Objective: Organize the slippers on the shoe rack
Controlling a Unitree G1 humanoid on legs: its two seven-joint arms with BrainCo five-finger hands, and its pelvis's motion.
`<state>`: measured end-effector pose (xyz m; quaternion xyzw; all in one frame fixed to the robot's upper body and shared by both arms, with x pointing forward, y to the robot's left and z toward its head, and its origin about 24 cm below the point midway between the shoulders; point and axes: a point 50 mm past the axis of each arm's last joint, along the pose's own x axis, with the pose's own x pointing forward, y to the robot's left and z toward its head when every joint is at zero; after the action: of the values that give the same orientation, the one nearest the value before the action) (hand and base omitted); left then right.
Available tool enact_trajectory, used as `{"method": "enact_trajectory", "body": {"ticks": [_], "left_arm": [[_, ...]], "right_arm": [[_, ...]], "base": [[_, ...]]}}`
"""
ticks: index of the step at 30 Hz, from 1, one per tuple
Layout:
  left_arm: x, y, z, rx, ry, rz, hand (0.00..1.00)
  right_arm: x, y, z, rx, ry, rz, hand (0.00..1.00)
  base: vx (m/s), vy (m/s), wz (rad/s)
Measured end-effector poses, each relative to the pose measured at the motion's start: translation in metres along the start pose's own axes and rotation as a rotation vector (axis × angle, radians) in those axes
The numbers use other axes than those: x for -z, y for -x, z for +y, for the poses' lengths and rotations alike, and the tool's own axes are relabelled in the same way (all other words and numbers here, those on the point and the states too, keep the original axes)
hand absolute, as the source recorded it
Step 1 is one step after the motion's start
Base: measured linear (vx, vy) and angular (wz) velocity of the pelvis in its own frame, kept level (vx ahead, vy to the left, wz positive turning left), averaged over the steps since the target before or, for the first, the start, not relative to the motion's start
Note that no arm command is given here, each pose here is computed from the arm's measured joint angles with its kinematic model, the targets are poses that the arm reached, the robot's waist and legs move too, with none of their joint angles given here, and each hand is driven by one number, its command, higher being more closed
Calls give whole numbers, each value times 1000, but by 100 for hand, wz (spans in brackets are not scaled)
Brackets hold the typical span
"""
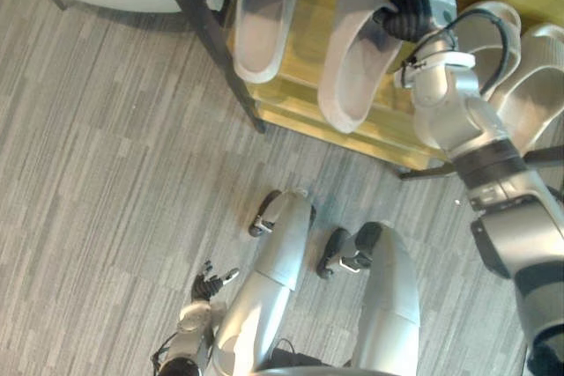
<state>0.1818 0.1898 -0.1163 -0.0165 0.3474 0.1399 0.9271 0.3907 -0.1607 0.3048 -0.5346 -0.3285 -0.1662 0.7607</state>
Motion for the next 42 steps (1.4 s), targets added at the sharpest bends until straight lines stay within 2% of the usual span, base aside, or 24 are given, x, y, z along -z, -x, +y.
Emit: {"method": "enact_trajectory", "body": {"ticks": [4, 5, 9, 25, 29, 39, 42], "left_arm": [[0, 0, 1, -19, 1, 2, 0], [0, 0, 0, -18, 2, 2, 0], [4, 1, -2, -24, 6, 14, 0], [2, 0, -2, -51, 13, 1, 0], [1, 0, -2, -50, 13, -1, 0], [-1, 0, -3, -49, 18, -8, 0], [-1, 0, -3, -51, 34, -5, 0]], "right_arm": [[0, 0, 9, 15, -14, 55, 100], [1, 0, 11, 18, -14, 71, 0], [3, 2, 17, 35, 19, 101, 0], [-10, -1, 11, 150, -20, 110, 0], [-9, 3, 3, 215, -74, 118, 0], [-8, 23, 22, 181, -232, 176, 0], [-10, 33, 26, 185, -359, 207, 0]], "base": [[4, -49, 6], [-4, -48, 3], [-2, -25, 2], [0, -10, 3], [0, 0, 0], [5, 15, -4], [5, 8, -1]]}}
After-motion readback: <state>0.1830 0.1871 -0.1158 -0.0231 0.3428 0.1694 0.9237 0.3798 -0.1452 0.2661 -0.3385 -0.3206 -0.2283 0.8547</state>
